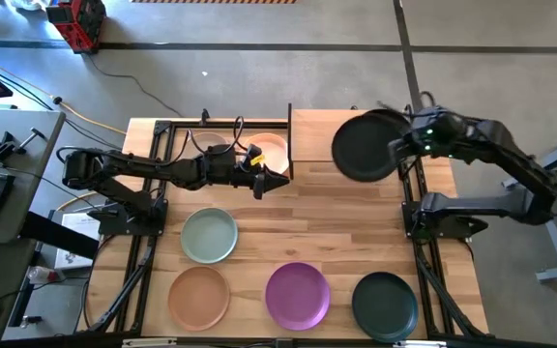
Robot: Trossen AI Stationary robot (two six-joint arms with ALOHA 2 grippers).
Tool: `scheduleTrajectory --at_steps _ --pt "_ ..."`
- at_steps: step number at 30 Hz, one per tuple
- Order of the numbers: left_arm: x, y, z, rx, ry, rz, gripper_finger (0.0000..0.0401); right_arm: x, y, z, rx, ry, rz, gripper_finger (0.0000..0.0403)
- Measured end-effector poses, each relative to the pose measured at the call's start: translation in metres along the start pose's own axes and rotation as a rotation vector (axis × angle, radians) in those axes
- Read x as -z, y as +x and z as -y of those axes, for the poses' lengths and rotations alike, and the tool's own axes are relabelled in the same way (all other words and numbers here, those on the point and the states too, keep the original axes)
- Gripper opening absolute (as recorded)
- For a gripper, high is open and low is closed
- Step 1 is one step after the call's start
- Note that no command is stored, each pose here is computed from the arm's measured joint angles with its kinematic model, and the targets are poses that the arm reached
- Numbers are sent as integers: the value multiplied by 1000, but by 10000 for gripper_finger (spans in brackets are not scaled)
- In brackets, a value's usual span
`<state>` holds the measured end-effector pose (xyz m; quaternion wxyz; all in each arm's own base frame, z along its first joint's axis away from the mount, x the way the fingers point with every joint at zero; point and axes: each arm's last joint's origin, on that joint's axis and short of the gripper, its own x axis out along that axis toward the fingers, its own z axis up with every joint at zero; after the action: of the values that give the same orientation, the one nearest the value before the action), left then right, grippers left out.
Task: Place and stack plates onto a shelf
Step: Stack the top black plate on top of the black plate on the shelf
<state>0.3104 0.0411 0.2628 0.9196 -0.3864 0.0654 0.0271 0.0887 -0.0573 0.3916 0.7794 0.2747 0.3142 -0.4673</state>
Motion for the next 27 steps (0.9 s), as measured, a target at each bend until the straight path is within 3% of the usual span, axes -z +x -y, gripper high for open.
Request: scheduleTrajectory --at_steps 7,18,27 --pt "0 0 0 -1 3 -1 95 0 -14 24 65 136 106 0" --pt "-6 -5 -3 30 111 -29 94 5 -27 41 104 339 203 0" --pt "-33 -40 -3 25 191 -49 94 40 6 49 39 619 236 0"
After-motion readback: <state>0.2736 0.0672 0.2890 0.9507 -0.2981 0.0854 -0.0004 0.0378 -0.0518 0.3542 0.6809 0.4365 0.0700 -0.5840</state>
